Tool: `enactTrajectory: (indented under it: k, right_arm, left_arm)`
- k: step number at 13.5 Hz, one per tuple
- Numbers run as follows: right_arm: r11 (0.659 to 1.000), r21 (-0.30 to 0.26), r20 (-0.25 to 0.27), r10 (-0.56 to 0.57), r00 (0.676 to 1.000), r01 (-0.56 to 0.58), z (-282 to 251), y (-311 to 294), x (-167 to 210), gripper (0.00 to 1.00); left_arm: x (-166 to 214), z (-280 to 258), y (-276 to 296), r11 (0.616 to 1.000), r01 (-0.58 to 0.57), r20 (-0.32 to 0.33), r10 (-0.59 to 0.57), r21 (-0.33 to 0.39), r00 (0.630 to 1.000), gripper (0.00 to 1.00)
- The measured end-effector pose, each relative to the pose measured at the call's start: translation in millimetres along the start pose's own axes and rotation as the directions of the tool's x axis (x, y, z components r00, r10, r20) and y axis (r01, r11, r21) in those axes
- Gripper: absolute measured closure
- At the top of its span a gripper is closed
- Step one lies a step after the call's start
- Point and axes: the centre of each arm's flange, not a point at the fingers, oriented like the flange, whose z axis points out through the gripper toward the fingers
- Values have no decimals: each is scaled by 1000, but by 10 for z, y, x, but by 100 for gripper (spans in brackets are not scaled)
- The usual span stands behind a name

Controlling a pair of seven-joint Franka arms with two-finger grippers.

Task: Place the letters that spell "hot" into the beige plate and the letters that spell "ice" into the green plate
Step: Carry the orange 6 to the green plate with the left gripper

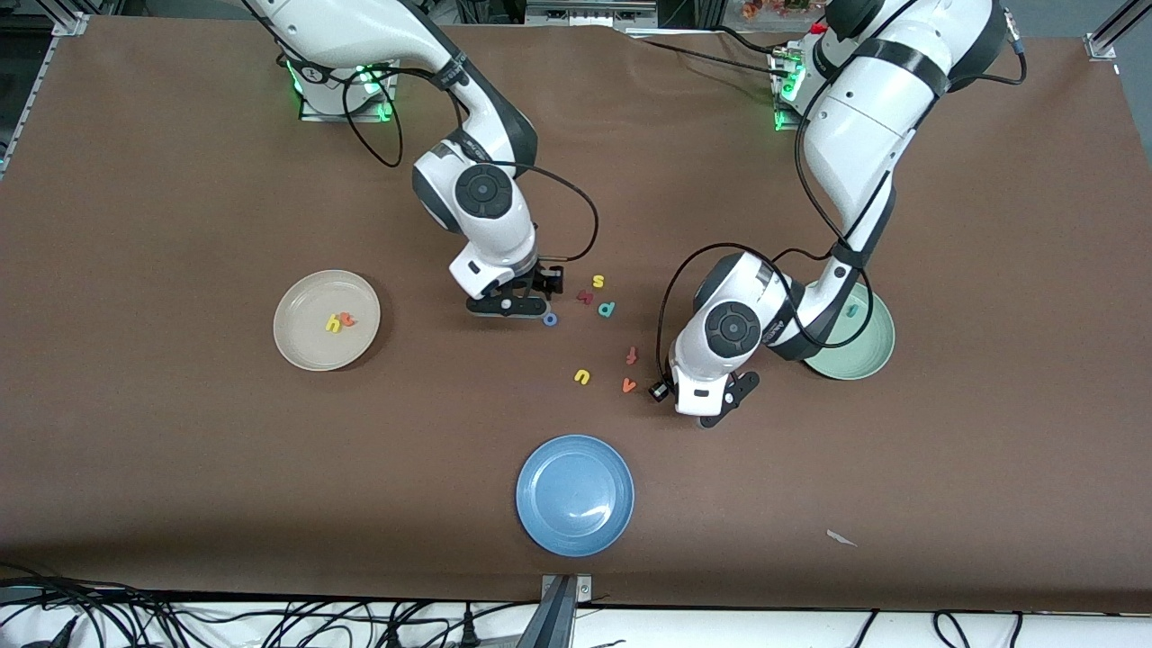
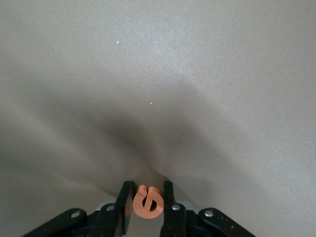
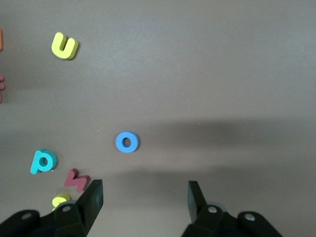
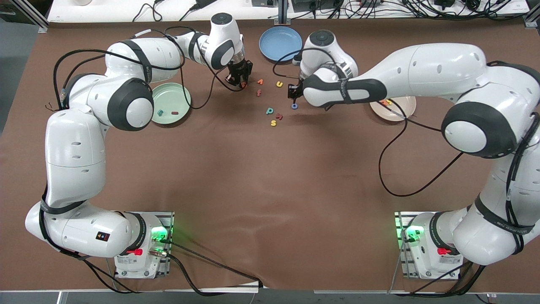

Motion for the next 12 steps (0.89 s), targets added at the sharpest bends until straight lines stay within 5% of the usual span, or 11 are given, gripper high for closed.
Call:
enactTrajectory:
  k: [8, 12]
  right_arm:
    - [999, -42, -60, -20, 998, 17, 391, -277, -26, 25]
    - [998, -64, -70, -33, 997, 29, 511, -277, -12, 27]
  left_arm:
    - [49, -26, -42, 999, 9, 10, -9, 40, 1000, 71]
    - [354, -611, -208, 994, -3, 81, -6, 109, 997, 71]
